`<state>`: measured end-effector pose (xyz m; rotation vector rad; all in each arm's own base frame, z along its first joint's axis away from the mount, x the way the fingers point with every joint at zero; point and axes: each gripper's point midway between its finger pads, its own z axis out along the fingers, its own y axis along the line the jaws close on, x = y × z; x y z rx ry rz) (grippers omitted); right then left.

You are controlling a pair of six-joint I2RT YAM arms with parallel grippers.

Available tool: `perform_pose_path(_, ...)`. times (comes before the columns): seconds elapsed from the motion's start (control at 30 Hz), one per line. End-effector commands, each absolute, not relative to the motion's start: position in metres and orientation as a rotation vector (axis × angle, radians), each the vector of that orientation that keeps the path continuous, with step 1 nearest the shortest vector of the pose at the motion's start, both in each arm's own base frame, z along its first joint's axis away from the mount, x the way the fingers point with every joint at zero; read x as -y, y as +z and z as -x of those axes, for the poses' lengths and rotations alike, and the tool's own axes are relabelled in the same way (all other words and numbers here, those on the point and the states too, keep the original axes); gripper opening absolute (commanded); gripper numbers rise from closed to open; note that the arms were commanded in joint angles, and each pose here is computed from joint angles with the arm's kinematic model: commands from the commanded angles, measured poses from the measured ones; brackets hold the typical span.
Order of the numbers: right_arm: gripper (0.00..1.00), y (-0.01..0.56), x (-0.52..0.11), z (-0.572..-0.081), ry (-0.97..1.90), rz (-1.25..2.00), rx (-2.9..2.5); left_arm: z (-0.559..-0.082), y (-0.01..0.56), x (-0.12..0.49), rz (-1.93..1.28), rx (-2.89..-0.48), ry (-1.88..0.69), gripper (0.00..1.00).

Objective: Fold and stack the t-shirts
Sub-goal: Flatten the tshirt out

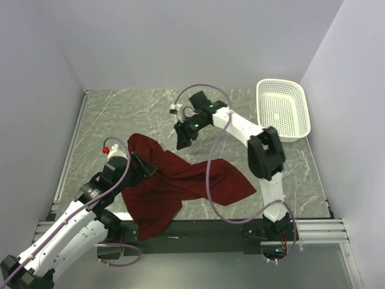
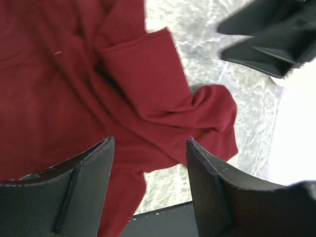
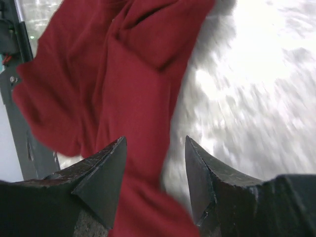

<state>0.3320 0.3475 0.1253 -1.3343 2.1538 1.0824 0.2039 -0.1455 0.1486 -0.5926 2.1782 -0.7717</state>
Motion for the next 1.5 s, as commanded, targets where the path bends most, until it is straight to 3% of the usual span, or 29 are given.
perform_pose_path(0.0, 0.58, 0.127, -0.377, -0.316, 1.140, 1.353, -2.207, -0.197, 0.145, 0.128, 0.664, -2.158, -0.712, 0.66)
perform_pose_path(0.27, 0.56, 0.086, -0.395, -0.321, 1.060, 1.320, -2.331, -0.192, 0.160, 0.124, 0.671, -2.093, -0.762, 0.65)
perform_pose_path(0.37, 0.41, 0.086, -0.393, -0.318, 1.066, 1.331, -2.333, -0.193, 0.160, 0.124, 0.662, -2.101, -0.755, 0.65)
perform_pose_path(0.4, 0.28, 0.086, -0.393, -0.318, 1.054, 1.339, -2.328, -0.193, 0.159, 0.124, 0.663, -2.105, -0.751, 0.65)
perform_pose_path(0.47, 0.14, 0.095, -0.390, -0.318, 1.019, 1.348, -2.302, -0.193, 0.158, 0.125, 0.660, -2.107, -0.753, 0.65)
perform_pose_path(0.5, 0.03, 0.097, -0.387, -0.321, 0.978, 1.347, -2.293, -0.193, 0.157, 0.125, 0.660, -2.107, -0.753, 0.65)
perform_pose_path(0.57, 0.00, 0.111, -0.383, -0.324, 0.933, 1.339, -2.254, -0.193, 0.157, 0.126, 0.660, -2.107, -0.758, 0.65)
perform_pose_path(0.83, 0.00, 0.150, -0.364, -0.337, 0.669, 1.327, -2.144, -0.192, 0.159, 0.126, 0.668, -2.101, -0.770, 0.65)
perform_pose_path(1.0, 0.00, 0.240, -0.343, -0.338, 0.464, 1.274, -1.922, -0.193, 0.158, 0.124, 0.682, -2.096, -0.761, 0.65)
perform_pose_path(1.07, 0.00, 0.263, -0.349, -0.307, 0.479, 1.340, -1.824, -0.192, 0.158, 0.122, 0.686, -2.097, -0.748, 0.65)
perform_pose_path(1.13, 0.00, 0.241, -0.362, -0.249, 0.541, 1.538, -1.780, -0.193, 0.162, 0.117, 0.705, -2.081, -0.728, 0.64)
perform_pose_path(1.2, 0.09, 0.190, -0.365, -0.185, 0.654, 1.766, -1.801, -0.194, 0.171, 0.110, 0.732, -2.041, -0.716, 0.64)
perform_pose_path(1.23, 0.22, 0.170, -0.369, -0.148, 0.709, 1.884, -1.778, -0.193, 0.172, 0.107, 0.742, -2.034, -0.710, 0.64)
perform_pose_path(1.27, 0.45, 0.155, -0.368, -0.120, 0.787, 1.974, -1.761, -0.192, 0.177, 0.105, 0.749, -2.018, -0.715, 0.64)
perform_pose_path(1.37, 0.54, 0.123, -0.348, -0.102, 0.797, 2.085, -1.788, -0.188, 0.184, 0.100, 0.773, -1.976, -0.732, 0.64)
perform_pose_path(1.43, 0.56, 0.151, -0.349, -0.124, 0.853, 1.973, -1.793, -0.186, 0.187, 0.097, 0.789, -1.952, -0.753, 0.64)
perform_pose_path(1.47, 0.57, 0.164, -0.339, -0.159, 0.867, 1.840, -1.856, -0.186, 0.187, 0.099, 0.789, -1.946, -0.768, 0.64)
